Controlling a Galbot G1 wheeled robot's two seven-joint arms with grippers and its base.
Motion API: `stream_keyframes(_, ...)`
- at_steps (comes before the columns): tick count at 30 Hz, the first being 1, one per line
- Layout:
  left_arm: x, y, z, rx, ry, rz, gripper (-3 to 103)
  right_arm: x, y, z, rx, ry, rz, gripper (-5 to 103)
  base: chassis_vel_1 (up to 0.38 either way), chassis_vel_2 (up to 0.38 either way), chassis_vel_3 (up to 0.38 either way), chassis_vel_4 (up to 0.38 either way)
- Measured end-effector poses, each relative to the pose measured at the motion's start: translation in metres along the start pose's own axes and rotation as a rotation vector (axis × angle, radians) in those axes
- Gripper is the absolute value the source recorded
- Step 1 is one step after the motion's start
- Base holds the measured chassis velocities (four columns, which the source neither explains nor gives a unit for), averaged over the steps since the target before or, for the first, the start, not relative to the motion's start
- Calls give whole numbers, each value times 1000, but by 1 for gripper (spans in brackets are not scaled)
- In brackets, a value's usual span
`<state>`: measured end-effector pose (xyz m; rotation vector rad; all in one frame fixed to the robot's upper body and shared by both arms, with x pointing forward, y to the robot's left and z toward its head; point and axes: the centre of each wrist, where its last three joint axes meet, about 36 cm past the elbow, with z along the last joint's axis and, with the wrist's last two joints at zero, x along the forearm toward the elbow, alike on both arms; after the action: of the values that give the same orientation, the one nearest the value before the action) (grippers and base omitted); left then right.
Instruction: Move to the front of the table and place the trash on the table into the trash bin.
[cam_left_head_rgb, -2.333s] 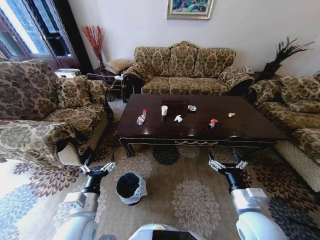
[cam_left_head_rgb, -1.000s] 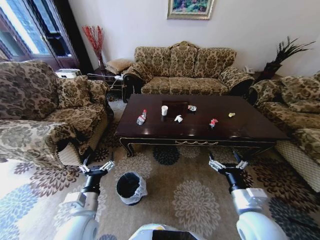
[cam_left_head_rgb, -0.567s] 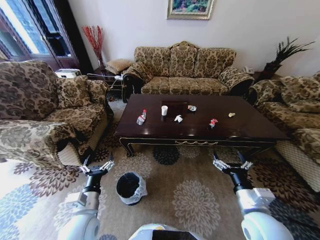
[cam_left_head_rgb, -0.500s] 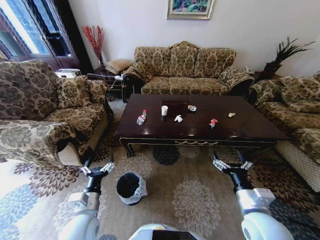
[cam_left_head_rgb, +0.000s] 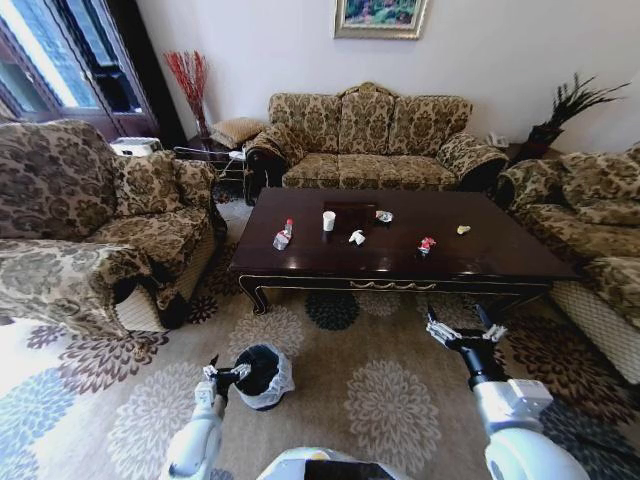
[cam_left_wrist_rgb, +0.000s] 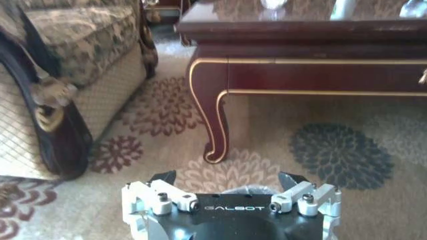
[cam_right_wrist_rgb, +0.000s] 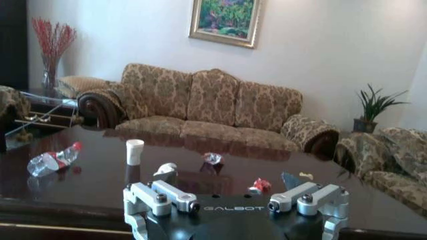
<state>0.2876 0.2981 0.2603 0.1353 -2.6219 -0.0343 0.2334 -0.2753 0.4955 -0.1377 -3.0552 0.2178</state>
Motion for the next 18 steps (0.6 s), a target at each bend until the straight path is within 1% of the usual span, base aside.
stream_keyframes(1, -10, 1, 0, 2, 17, 4, 100, -1, 1, 0, 4, 9, 2, 100, 0, 0, 0, 0)
stream_keyframes(2, -10, 1, 0, 2, 17, 4, 100, -1, 1, 0, 4, 9, 2, 100, 0, 0, 0, 0)
stream_keyframes(5, -42, 5, 1, 7, 74, 11, 100, 0, 2, -4, 16, 17, 10, 100, 0, 0, 0, 0)
stream_keyframes(7, -47, 5, 3, 8, 83, 9, 100, 1, 2, -5, 15, 16, 14, 100, 0, 0, 0, 0)
stream_keyframes(8, -56, 8, 11, 7, 119, 2, 100, 2, 1, -8, 13, 14, 21, 100, 0, 0, 0, 0)
stream_keyframes(10, -64, 13, 22, 5, 164, -7, 100, 4, 0, -9, 11, 15, 30, 100, 0, 0, 0, 0)
stream_keyframes(11, -64, 13, 22, 5, 164, -7, 100, 4, 0, -9, 11, 15, 30, 100, 0, 0, 0, 0)
stream_keyframes(13, -72, 21, 38, 8, 213, -24, 100, 5, -2, -9, 12, 18, 38, 100, 0, 0, 0, 0)
stream_keyframes(15, -75, 23, 43, 10, 225, -30, 100, 6, -2, -9, 13, 18, 39, 100, 0, 0, 0, 0)
stream_keyframes(17, -79, 30, 54, 16, 255, -35, 100, 6, -3, -8, 18, 20, 41, 100, 0, 0, 0, 0)
stream_keyframes(18, -79, 30, 54, 16, 255, -35, 100, 6, -3, -8, 18, 20, 41, 100, 0, 0, 0, 0)
